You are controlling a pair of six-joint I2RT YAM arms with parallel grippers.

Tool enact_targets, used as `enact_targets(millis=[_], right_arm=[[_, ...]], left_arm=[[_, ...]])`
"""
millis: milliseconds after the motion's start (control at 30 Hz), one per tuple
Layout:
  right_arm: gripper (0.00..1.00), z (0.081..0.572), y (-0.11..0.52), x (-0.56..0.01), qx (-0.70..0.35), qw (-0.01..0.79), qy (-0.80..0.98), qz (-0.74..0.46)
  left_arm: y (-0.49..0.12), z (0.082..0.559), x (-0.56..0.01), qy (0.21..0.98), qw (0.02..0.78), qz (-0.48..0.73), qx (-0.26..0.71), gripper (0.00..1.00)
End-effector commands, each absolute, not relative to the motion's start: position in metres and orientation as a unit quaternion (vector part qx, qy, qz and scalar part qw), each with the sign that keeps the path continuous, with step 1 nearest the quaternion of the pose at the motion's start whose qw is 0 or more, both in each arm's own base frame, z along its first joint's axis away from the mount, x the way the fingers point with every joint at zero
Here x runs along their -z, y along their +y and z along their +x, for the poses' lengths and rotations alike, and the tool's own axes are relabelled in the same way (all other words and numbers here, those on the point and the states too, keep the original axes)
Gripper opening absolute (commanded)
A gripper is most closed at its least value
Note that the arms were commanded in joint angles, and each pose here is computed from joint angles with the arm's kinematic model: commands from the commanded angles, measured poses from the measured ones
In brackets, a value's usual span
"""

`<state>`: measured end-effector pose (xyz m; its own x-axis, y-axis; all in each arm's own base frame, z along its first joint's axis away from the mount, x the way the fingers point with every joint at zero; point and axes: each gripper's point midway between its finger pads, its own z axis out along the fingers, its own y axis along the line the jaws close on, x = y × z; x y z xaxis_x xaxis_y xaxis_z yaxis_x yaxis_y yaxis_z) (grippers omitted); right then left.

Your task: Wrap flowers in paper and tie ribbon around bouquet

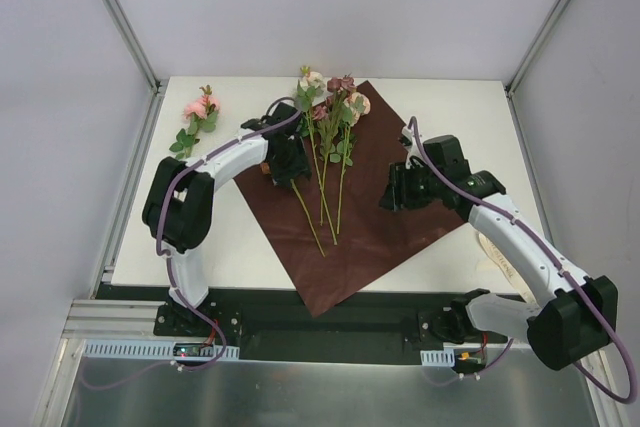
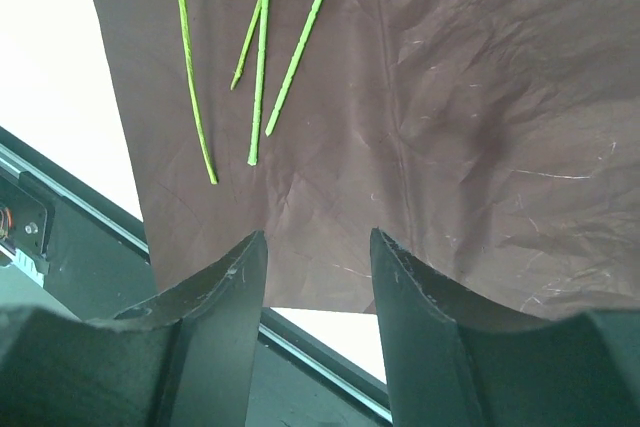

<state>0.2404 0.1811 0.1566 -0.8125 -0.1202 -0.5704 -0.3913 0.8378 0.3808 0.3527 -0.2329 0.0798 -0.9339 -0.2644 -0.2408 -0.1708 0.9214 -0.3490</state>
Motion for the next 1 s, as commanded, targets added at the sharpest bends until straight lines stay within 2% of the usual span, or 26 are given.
enact_targets(millis=[0,100,200,233,300,333,467,567,600,633,700,967], right_arm=[[0.49,0.234,0.176,-0.164,-0.251,0.282,0.914,-0.147],[0.49,0.234,0.177,-0.163,-0.252,0.281,0.914,-0.149],[0.49,0.234,0.178,-0.163,-0.254,0.281,0.913,-0.149],[0.49,0.234,0.178,-0.163,-0.255,0.281,0.913,-0.148],[0.49,0.234,0.178,-0.163,-0.255,0.282,0.913,-0.149],[0.49,0.234,0.178,-0.164,-0.255,0.284,0.912,-0.149],[0.49,0.233,0.175,-0.165,-0.254,0.286,0.912,-0.147],[0.49,0.233,0.175,-0.165,-0.253,0.286,0.912,-0.148],[0.49,0.234,0.175,-0.165,-0.252,0.287,0.912,-0.148],[0.49,0.234,0.175,-0.164,-0.253,0.286,0.912,-0.147],[0.49,0.234,0.175,-0.166,-0.254,0.288,0.911,-0.148],[0.49,0.235,0.172,-0.165,-0.252,0.289,0.913,-0.142]], left_arm=[[-0.22,0.346,-0.071,0.956,0.143,-0.225,0.126,0.53],[-0.219,0.34,-0.061,0.957,0.139,-0.23,0.112,0.58],[-0.228,0.334,-0.046,0.961,0.105,-0.229,0.119,0.56],[-0.23,0.336,-0.042,0.961,0.101,-0.228,0.118,0.53],[-0.229,0.341,-0.041,0.961,0.108,-0.23,0.113,0.4],[-0.228,0.345,-0.043,0.96,0.114,-0.23,0.113,0.37],[-0.229,0.354,-0.049,0.962,0.128,-0.213,0.115,0.34],[-0.231,0.356,-0.049,0.962,0.126,-0.21,0.119,0.22],[-0.231,0.356,-0.05,0.962,0.126,-0.209,0.119,0.13],[-0.23,0.356,-0.051,0.963,0.129,-0.207,0.118,0.0],[-0.227,0.355,-0.058,0.963,0.139,-0.197,0.117,0.0],[-0.215,0.369,-0.137,0.947,0.303,-0.08,0.069,0.0]])
